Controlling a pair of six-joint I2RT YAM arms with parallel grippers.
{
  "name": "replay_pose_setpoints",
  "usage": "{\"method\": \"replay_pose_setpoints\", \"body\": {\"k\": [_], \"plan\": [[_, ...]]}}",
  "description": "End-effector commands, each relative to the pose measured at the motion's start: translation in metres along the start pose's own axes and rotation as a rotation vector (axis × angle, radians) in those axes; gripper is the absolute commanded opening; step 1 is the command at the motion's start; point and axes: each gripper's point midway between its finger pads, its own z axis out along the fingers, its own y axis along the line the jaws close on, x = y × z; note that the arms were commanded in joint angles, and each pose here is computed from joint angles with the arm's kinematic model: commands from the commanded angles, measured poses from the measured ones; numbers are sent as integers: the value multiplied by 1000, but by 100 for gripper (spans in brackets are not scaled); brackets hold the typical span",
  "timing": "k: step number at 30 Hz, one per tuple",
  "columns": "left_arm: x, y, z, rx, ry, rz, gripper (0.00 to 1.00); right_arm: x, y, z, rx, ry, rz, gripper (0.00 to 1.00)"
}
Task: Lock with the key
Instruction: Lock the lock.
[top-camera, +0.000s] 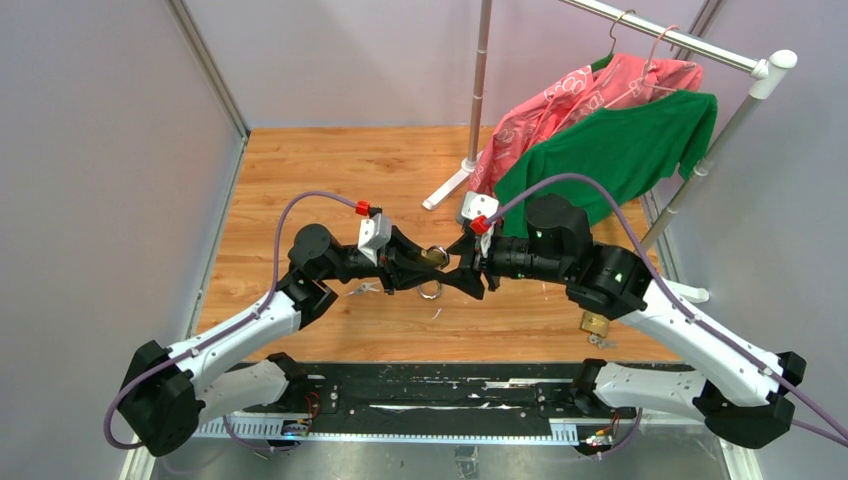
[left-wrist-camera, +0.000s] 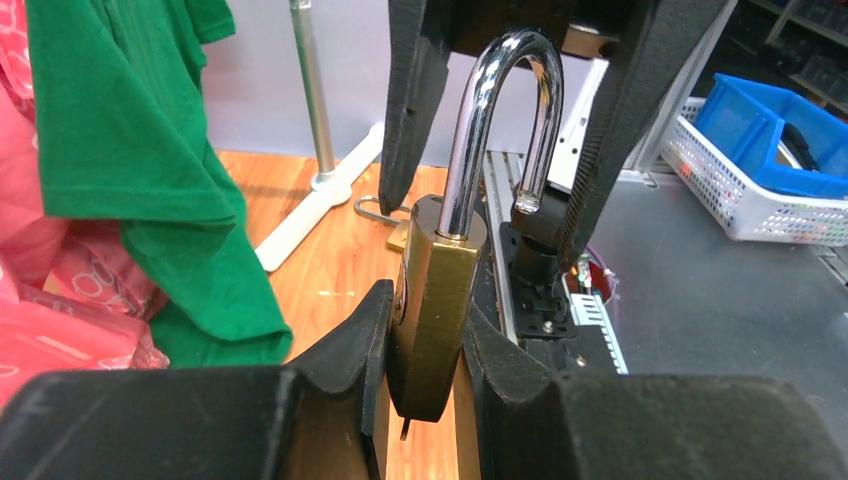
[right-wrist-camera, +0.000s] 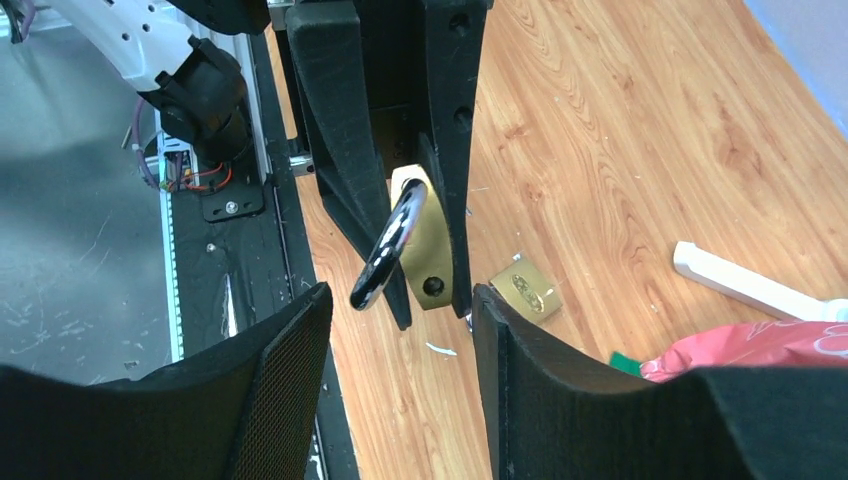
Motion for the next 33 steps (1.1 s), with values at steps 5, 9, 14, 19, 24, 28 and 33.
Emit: {"method": "replay_pose_setpoints", "body": {"k": [5, 9, 14, 19, 24, 28, 33], "plan": [[-28, -11, 2, 37, -75, 104, 0, -26, 3, -20, -85, 54, -30, 57], [-28, -6, 2, 15, -72, 104, 0, -33, 14, -25, -153, 100, -3, 62], [-27, -4, 2, 2, -70, 107, 0, -39, 5, -26, -90, 110, 47, 56], [-28, -4, 2, 3, -69, 113, 0, -47, -2, -27, -47, 90, 60, 34], [-26, -5, 2, 7, -62, 110, 0, -45, -2, -23, -48, 101, 87, 25], [-28, -4, 3, 8, -64, 110, 0, -43, -17, -19, 28, 122, 78, 13], [-32, -7, 2, 11, -72, 114, 0, -32, -26, -19, 60, 172, 41, 11]]}}
